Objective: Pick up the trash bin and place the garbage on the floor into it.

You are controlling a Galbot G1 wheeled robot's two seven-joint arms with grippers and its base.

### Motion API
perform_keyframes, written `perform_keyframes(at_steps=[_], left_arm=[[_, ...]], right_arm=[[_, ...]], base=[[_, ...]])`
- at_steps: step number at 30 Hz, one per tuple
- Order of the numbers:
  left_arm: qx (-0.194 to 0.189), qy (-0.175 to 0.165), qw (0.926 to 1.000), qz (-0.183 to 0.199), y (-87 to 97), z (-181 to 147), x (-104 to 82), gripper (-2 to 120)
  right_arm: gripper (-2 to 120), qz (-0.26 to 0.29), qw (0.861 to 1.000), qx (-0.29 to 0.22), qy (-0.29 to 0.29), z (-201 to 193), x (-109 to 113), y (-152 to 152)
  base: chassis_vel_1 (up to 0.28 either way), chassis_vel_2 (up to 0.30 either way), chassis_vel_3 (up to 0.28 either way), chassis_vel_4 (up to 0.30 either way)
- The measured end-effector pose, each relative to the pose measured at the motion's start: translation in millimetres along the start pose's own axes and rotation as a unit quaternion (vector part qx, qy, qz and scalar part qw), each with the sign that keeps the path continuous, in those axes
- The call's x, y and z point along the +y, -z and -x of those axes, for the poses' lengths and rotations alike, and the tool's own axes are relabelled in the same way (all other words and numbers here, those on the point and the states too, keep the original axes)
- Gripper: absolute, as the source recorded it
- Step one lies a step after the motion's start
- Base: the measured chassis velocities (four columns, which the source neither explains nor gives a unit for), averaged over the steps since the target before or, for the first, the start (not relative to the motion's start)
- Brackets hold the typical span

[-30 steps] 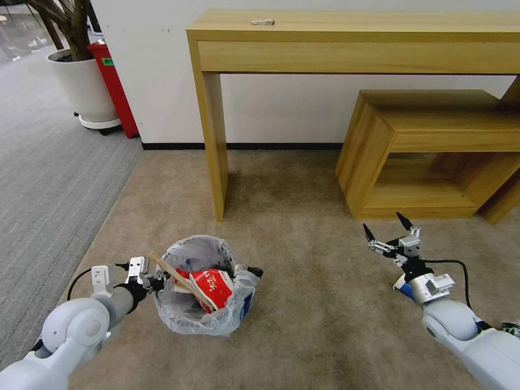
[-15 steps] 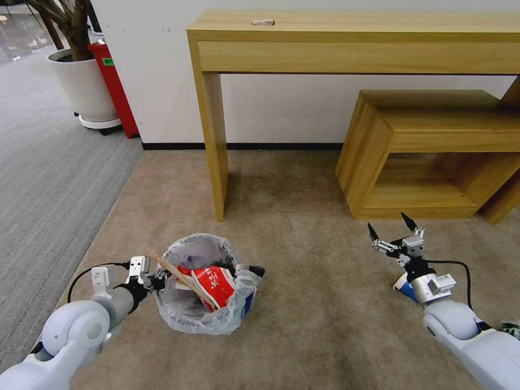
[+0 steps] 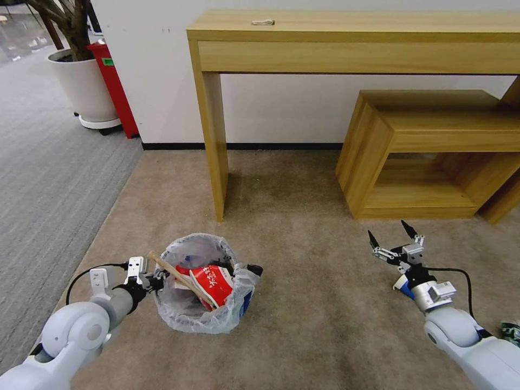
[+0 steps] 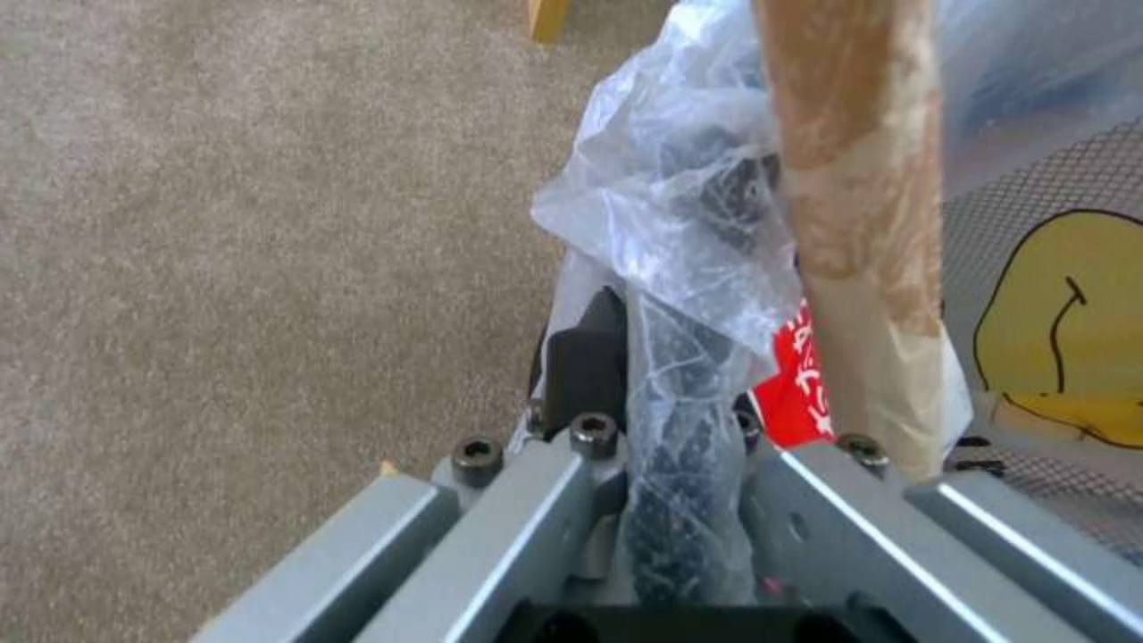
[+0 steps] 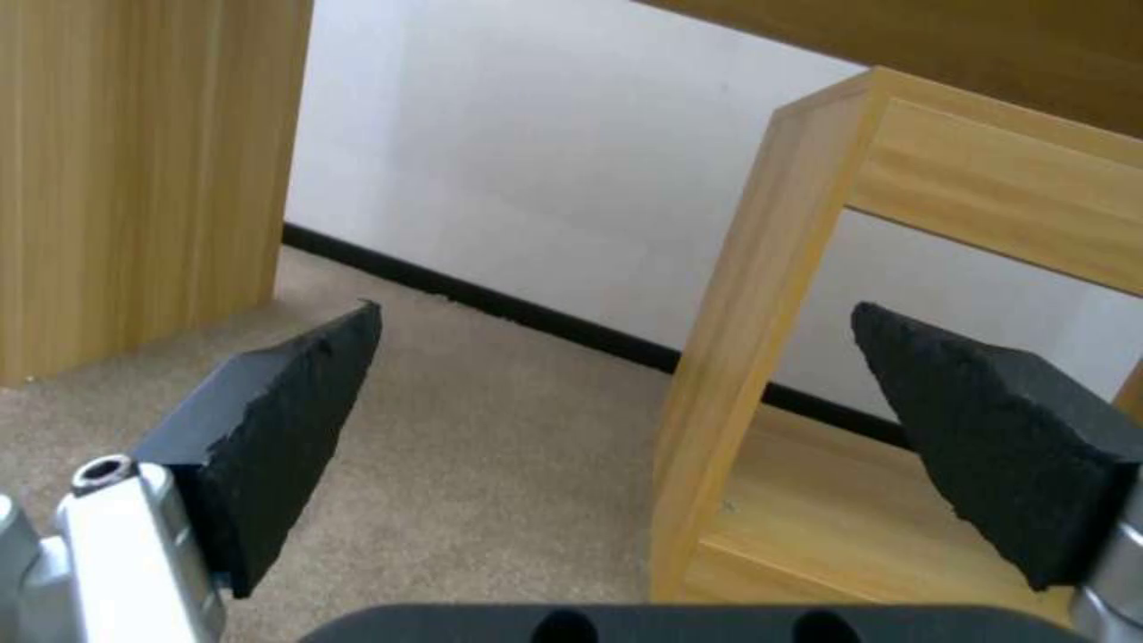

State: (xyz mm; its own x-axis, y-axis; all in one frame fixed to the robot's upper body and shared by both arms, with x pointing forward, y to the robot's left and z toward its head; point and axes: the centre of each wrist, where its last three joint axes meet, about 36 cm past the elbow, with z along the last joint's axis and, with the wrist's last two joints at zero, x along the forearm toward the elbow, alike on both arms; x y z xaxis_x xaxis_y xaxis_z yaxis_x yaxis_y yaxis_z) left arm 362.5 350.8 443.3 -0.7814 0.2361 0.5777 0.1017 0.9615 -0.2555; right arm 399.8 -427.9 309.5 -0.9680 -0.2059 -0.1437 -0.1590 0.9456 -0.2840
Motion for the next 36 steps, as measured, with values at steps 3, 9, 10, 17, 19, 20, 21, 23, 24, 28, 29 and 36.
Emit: perform_keyframes(at_steps=[3,9,10,17,19,20,21,23,24,28,29,36], left_arm=[[0.001,0.000,1.0000,0.000,0.0,-0.1,0.1,0],[0.002,-0.002,1.0000,0.000,0.8,-0.1,0.1,0],[0.002,-0.002,1.0000,0.000,0.8,-0.1,0.1,0],[0.002,-0.005,1.0000,0.001,0.7,-0.3,-0.1,0],[0.002,-0.005,1.0000,0.001,0.7,-0.3,-0.1,0],[0.002,-0.006,1.0000,0.000,0.7,-0.3,-0.1,0],[0.002,-0.006,1.0000,0.000,0.7,-0.3,-0.1,0],[0.002,-0.007,1.0000,0.000,0.7,-0.3,-0.2,0],[0.002,-0.007,1.0000,0.000,0.7,-0.3,-0.1,0],[0.002,-0.008,1.0000,0.000,0.9,0.0,0.2,0],[0.002,-0.008,1.0000,0.000,0.9,0.0,0.2,0],[0.001,-0.008,1.0000,-0.001,0.6,0.8,0.4,0]], right_arm=[[100,0.000,1.000,0.000,0.000,-0.7,-0.6,-0.4],[100,0.000,1.000,0.001,0.002,-2.5,-0.1,-1.6],[100,0.000,1.000,0.001,0.002,-2.5,-0.1,-1.6],[100,-0.001,1.000,-0.001,0.002,-1.7,-0.4,-2.0],[100,-0.002,1.000,-0.002,0.002,-1.0,-0.8,-1.9],[100,-0.002,1.000,-0.002,0.002,-0.9,-0.9,-1.9],[100,-0.002,1.000,-0.002,0.003,-0.8,-1.0,-2.1],[100,-0.002,1.000,-0.002,0.003,-0.9,-1.0,-2.3],[100,-0.002,1.000,-0.001,0.004,-1.0,-1.2,-2.6],[100,-0.002,1.000,-0.001,0.004,-1.3,-1.6,-3.5],[100,-0.002,1.000,-0.001,0.004,-1.3,-1.6,-3.5],[100,-0.001,1.000,-0.002,0.004,-1.0,-0.8,-5.4]], base=[[0.000,0.000,0.000,0.000],[-0.021,-0.026,-0.035,-0.028],[-0.047,-0.042,-0.062,-0.054],[-0.072,-0.069,-0.075,-0.075],[-0.092,-0.082,-0.088,-0.085],[-0.089,-0.107,-0.095,-0.088],[-0.115,-0.107,-0.088,-0.113],[-0.125,-0.115,-0.088,-0.115],[-0.136,-0.133,-0.118,-0.118],[-0.133,-0.123,-0.131,-0.115],[-0.138,-0.113,-0.132,-0.111],[-0.116,-0.119,-0.129,-0.117]])
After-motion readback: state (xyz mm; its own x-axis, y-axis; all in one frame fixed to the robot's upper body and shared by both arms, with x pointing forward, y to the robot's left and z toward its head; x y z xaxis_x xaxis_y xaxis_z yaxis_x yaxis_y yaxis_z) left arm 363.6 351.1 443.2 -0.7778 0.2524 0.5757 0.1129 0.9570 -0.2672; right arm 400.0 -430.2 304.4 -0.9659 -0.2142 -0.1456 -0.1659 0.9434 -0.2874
